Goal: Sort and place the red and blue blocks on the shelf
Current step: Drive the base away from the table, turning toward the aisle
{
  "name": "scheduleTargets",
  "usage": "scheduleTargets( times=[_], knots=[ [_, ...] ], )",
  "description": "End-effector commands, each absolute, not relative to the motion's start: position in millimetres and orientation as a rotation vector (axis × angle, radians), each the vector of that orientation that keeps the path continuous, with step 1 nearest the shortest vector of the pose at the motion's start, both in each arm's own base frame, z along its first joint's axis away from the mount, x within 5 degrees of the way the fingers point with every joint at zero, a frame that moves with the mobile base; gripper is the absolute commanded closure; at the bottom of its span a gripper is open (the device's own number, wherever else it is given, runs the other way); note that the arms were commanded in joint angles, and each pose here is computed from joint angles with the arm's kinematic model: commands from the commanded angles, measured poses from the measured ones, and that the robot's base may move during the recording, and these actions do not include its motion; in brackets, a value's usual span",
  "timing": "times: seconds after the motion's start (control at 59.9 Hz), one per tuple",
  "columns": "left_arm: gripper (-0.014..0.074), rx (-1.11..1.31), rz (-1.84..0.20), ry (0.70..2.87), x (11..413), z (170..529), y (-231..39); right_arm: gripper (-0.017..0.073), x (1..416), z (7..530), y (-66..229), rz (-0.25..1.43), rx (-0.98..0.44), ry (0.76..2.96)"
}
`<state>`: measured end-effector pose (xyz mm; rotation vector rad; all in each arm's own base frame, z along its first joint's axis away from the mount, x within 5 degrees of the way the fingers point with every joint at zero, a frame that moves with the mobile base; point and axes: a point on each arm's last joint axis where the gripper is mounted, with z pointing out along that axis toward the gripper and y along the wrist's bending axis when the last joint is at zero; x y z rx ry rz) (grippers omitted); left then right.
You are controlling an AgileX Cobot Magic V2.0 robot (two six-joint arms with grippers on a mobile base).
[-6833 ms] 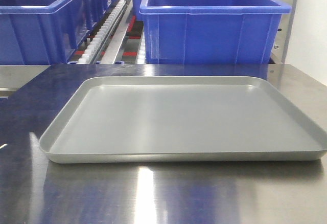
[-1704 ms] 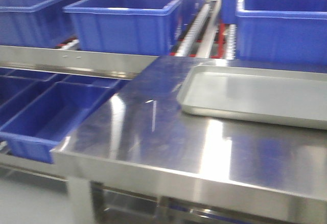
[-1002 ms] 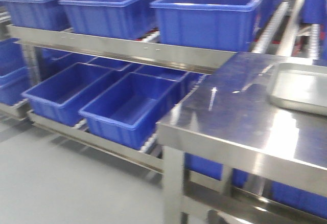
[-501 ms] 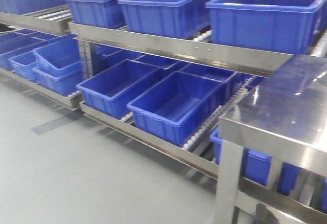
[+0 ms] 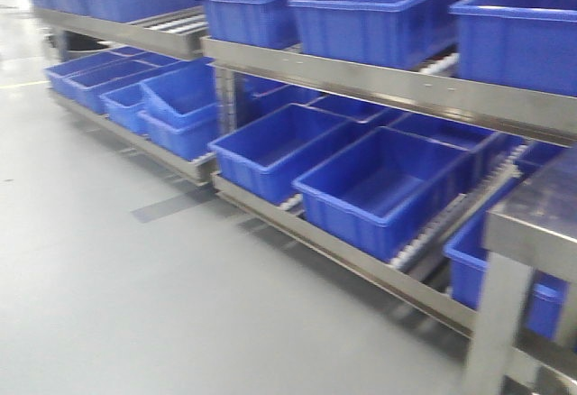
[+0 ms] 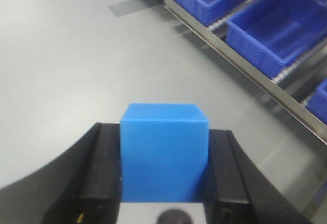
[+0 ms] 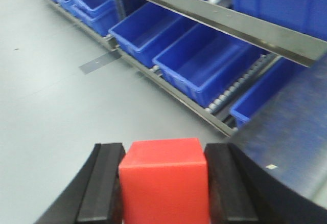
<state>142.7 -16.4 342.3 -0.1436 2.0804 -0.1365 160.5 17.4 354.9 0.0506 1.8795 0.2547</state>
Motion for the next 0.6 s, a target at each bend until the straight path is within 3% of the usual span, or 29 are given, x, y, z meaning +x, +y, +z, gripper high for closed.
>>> scheduleTargets(
  times=[0.0,0.585],
  knots=[
    [0.0468,-0.127,-0.163,1.976,145.4,358.4,-17.8,0.0502,160.4,372.5,14.3,0.236,0.064,1.765],
    [0.0468,-0.127,-0.163,1.976,145.4,358.4,-17.8,0.0502,160.4,372.5,14.3,0.236,0.064,1.765]
  ],
)
